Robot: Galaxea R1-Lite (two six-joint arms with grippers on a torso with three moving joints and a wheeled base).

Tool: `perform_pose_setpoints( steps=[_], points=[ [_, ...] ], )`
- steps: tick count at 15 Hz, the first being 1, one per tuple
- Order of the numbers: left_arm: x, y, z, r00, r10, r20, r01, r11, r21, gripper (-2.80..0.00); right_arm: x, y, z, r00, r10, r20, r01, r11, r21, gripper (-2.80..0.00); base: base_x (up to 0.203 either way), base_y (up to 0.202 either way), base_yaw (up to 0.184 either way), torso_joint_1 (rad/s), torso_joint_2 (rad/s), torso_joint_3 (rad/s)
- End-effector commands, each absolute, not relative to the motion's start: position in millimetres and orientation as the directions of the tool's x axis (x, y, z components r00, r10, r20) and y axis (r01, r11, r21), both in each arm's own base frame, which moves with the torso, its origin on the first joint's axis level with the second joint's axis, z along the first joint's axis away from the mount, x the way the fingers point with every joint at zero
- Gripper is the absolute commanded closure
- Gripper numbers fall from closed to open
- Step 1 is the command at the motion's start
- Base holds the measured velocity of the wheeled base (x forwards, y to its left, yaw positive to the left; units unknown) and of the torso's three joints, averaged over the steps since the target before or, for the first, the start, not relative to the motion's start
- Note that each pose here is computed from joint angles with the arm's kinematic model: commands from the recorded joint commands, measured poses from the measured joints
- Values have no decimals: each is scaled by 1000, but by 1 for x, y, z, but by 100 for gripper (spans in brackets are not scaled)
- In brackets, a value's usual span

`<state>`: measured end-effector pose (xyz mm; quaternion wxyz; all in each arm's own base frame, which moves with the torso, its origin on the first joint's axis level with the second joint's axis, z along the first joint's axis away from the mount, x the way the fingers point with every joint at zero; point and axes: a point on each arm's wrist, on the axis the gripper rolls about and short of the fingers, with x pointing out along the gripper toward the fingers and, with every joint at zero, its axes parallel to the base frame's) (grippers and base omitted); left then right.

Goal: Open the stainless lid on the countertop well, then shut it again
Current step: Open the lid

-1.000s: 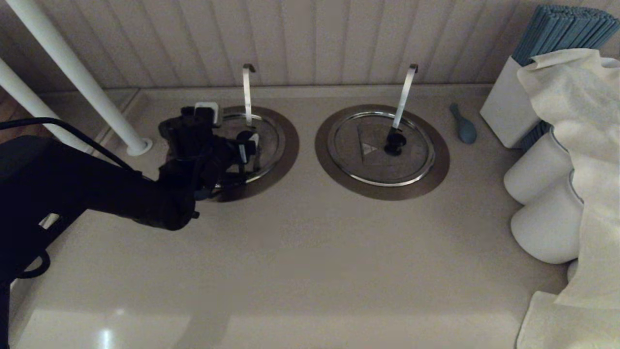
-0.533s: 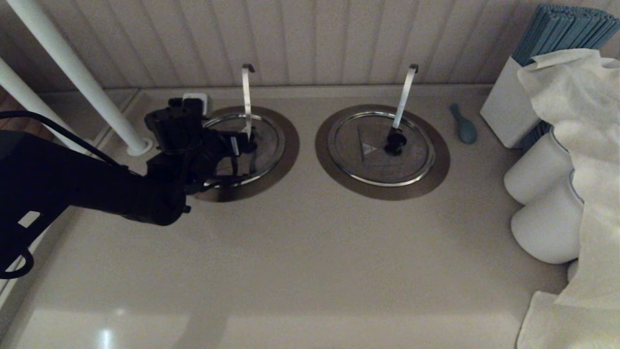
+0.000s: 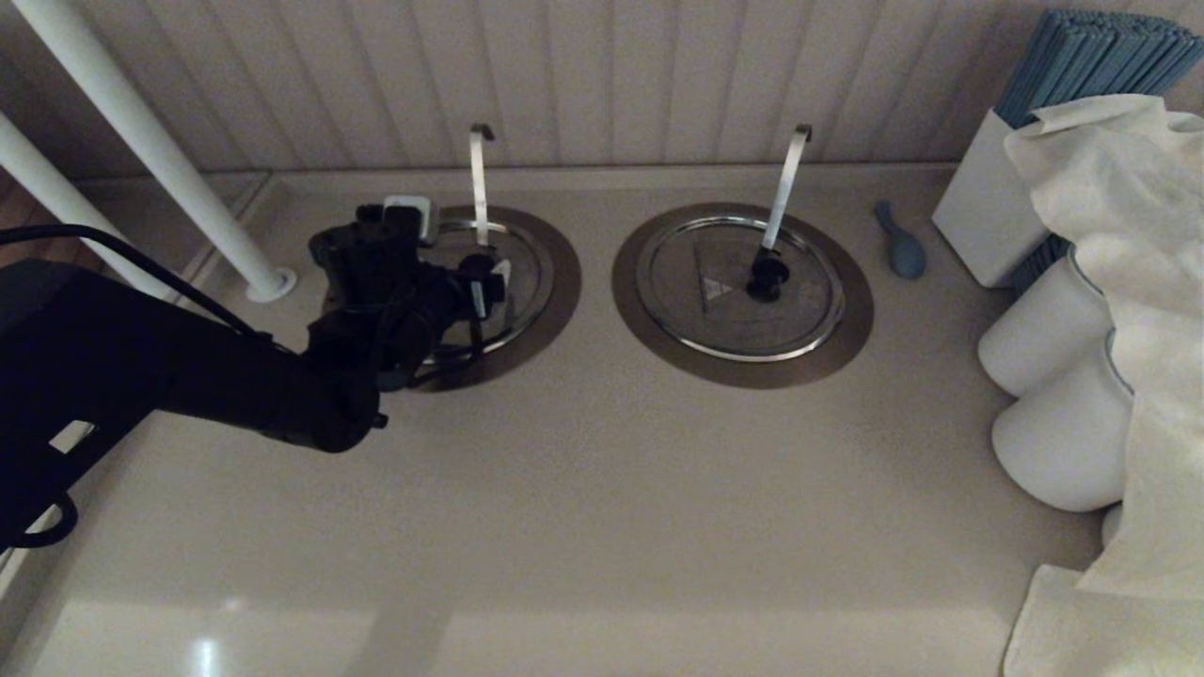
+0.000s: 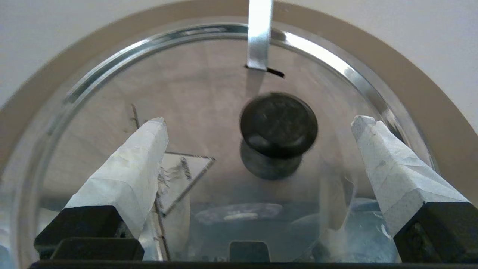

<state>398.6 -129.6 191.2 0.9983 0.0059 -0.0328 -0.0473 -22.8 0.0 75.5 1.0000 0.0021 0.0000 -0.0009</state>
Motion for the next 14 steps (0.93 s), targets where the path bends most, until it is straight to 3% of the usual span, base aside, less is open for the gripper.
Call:
perform_pose_setpoints(
  steps=[1,14],
  points=[
    [398,-131,190,993,-97,63,96,995,17,-280,-23,0,75,1000,-2,0,2,1000,5,0,0,0,0,0,0,0],
    [402,-118,189,997,-68,48,65,996,59,-280,-23,0,75,1000,-2,0,2,1000,5,0,0,0,0,0,0,0]
  ],
)
